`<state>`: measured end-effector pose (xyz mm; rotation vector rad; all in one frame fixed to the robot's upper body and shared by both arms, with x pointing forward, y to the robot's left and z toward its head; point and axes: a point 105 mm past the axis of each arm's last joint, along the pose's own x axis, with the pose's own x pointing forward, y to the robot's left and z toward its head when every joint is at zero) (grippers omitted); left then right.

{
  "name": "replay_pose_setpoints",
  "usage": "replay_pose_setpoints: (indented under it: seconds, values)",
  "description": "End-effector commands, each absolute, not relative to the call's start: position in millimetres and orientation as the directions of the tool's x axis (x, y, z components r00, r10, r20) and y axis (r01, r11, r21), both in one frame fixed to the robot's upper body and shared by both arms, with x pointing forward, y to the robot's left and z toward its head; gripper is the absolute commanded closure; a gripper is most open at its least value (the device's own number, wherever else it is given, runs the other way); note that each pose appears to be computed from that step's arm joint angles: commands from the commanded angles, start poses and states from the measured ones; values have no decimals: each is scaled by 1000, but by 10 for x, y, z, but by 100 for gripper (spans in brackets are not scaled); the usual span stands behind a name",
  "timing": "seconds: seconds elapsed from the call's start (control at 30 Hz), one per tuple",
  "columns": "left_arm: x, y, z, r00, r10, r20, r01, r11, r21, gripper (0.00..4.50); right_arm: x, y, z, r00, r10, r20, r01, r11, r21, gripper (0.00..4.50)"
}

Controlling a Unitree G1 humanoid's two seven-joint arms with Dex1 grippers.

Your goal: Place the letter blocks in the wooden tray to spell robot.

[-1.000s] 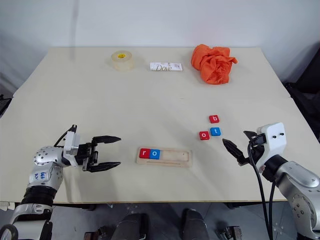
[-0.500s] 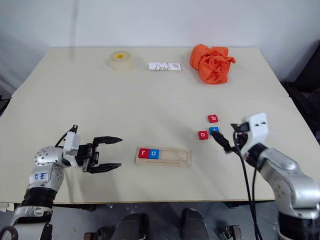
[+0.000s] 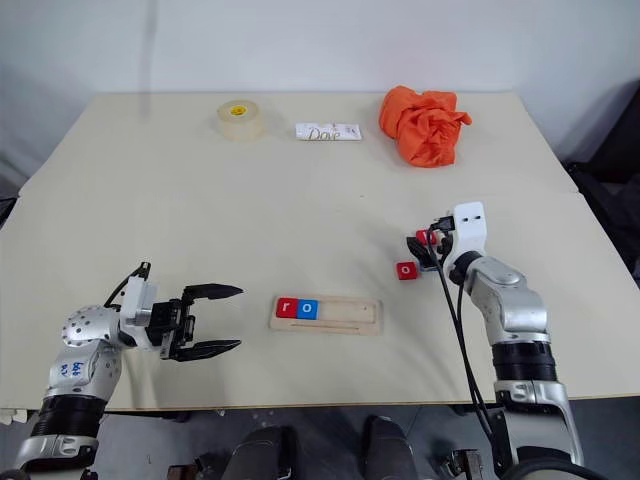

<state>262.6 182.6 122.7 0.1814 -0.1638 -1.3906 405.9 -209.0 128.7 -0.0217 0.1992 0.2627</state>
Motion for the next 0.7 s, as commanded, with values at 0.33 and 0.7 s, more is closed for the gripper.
replay_pose_setpoints:
  seconds: [0.33, 0.7]
  values:
    - [2582, 1852, 1327, 192, -981, 36, 947, 195, 255, 0, 4133, -2000, 1244, 951, 252, -181, -256, 967, 3, 97]
    - [2634, 1836, 1334, 175, -984, 43, 950, 180, 254, 0, 4080, -1934, 1485, 964, 252, -84, -255, 967, -20, 304]
